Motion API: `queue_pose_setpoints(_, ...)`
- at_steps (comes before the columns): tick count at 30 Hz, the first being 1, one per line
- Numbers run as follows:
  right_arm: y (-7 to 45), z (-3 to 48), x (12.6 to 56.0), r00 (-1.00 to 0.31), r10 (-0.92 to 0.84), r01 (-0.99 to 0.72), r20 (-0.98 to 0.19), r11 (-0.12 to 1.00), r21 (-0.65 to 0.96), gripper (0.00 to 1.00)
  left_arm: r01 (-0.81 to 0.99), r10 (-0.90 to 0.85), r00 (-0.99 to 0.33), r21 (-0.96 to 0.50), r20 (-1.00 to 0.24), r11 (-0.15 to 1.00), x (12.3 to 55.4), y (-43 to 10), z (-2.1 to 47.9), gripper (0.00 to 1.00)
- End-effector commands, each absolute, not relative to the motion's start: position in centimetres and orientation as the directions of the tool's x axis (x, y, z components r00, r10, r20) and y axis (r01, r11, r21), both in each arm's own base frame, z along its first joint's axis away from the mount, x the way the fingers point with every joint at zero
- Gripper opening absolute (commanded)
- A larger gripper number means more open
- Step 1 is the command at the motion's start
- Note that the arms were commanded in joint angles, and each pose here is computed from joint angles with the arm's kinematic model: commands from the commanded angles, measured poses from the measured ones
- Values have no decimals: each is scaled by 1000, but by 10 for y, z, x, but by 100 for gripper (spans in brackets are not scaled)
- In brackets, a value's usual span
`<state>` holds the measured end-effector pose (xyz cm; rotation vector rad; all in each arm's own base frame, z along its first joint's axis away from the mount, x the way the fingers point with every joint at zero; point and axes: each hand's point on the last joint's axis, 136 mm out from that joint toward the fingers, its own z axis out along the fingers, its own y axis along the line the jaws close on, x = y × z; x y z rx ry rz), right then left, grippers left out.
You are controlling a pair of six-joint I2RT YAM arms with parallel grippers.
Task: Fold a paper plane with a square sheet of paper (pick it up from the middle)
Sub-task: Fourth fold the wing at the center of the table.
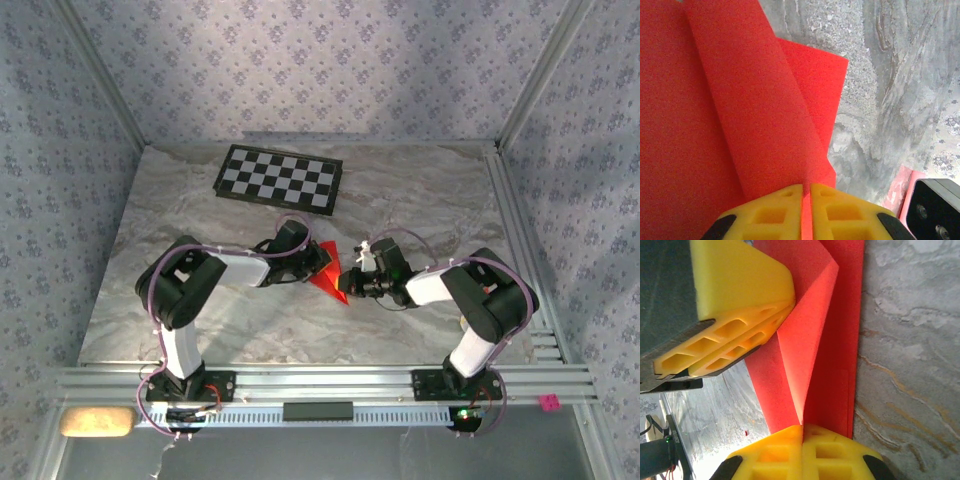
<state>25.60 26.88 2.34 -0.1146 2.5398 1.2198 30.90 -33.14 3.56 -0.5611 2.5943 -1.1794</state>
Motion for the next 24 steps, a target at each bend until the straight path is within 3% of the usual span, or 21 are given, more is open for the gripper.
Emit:
queue_pose_setpoints(1,245,-13,243,-975,85,-81,-203,721,689,0,-215,-414,-907,-768,-71,603,313,-340,40,14)
queue_pose_setpoints(24,239,-19,241,-981,99,-42,-167,731,681,0,-219,-400,-914,-752,-66,622,314,-344,28,15)
